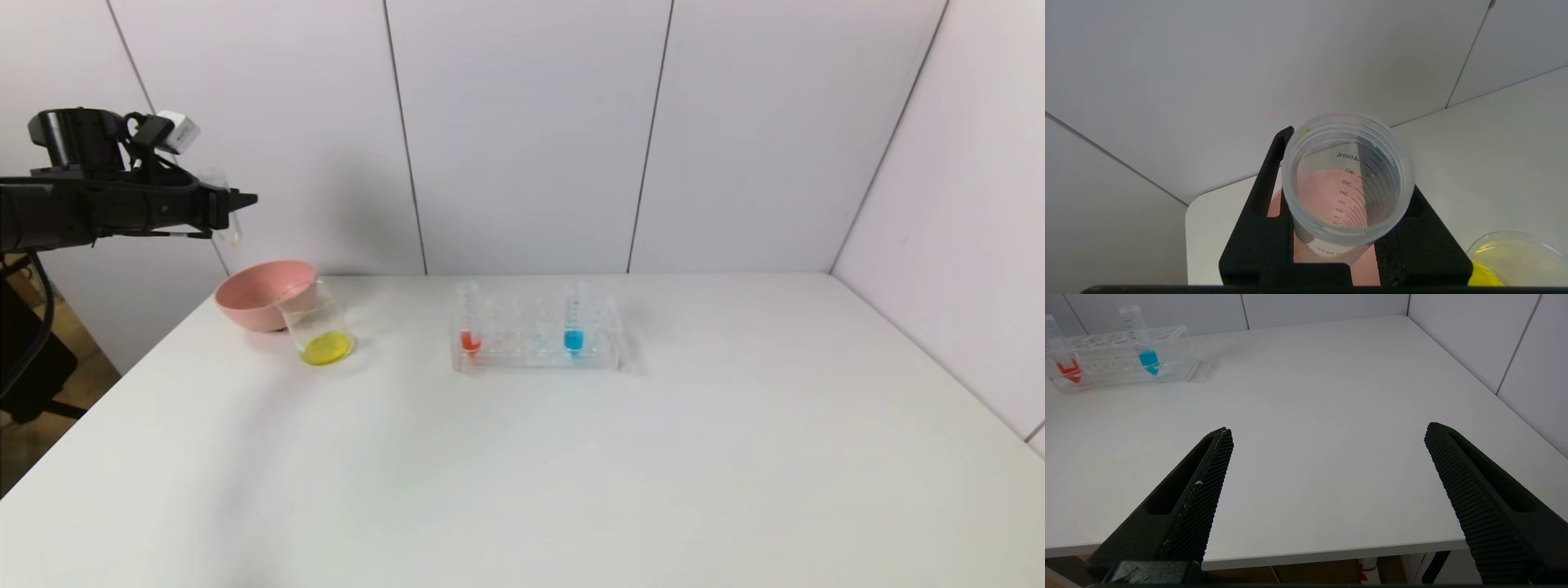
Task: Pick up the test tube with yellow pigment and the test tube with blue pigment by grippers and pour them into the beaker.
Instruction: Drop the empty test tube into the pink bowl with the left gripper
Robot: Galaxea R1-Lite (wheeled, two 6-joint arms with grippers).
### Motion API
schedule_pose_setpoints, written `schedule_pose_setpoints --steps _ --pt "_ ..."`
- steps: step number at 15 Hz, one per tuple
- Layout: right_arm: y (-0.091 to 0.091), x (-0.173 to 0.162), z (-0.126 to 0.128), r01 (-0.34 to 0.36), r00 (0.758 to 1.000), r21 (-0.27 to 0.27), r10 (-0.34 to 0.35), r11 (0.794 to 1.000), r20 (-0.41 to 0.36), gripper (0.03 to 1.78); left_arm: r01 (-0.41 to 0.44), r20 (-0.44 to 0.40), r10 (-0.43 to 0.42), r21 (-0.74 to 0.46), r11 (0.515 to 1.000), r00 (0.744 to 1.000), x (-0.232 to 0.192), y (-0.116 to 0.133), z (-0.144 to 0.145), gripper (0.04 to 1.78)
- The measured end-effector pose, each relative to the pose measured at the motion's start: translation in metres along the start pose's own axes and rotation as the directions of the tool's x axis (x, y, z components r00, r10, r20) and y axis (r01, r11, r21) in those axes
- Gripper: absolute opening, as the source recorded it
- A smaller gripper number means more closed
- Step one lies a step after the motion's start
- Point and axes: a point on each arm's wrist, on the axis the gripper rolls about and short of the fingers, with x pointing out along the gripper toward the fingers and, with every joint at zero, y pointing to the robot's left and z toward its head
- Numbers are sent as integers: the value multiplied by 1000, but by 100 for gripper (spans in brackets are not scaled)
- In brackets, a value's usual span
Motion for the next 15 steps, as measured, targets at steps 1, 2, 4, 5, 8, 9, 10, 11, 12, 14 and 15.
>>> schedule_pose_setpoints --steps 1,2,4,5,8,9,10,11,12,14,15 --pt "0 0 0 0 1000 0 0 1000 0 171 -4 26 4 -8 1000 1000 3 0 -1 54" --pt "0 0 0 0 1000 0 0 1000 0 171 -5 56 7 -25 1000 998 6 -1 -3 54" --pt "0 0 0 0 1000 0 0 1000 0 171 -2 116 10 -66 998 993 14 -5 -8 54" --pt "0 0 0 0 1000 0 0 1000 0 171 0 138 11 -80 997 990 17 -6 -11 54" --pt "0 0 0 0 1000 0 0 1000 0 171 2 125 10 -95 995 992 21 -8 -22 54" --pt "0 0 0 0 1000 0 0 1000 0 171 3 116 8 -99 995 993 21 -8 -26 54" --pt "0 0 0 0 1000 0 0 1000 0 171 5 106 6 -96 995 994 22 -9 -28 54" --pt "0 0 0 0 1000 0 0 1000 0 171 6 98 4 -100 995 995 22 -9 -31 54" --pt "0 0 0 0 1000 0 0 1000 0 171 6 88 3 -106 994 996 21 -10 -35 54" --pt "0 0 0 0 1000 0 0 1000 0 171 8 69 1 -119 993 998 20 -11 -40 54" --pt "0 0 0 0 1000 0 0 1000 0 171 9 58 -2 -124 992 998 19 -13 -43 54"
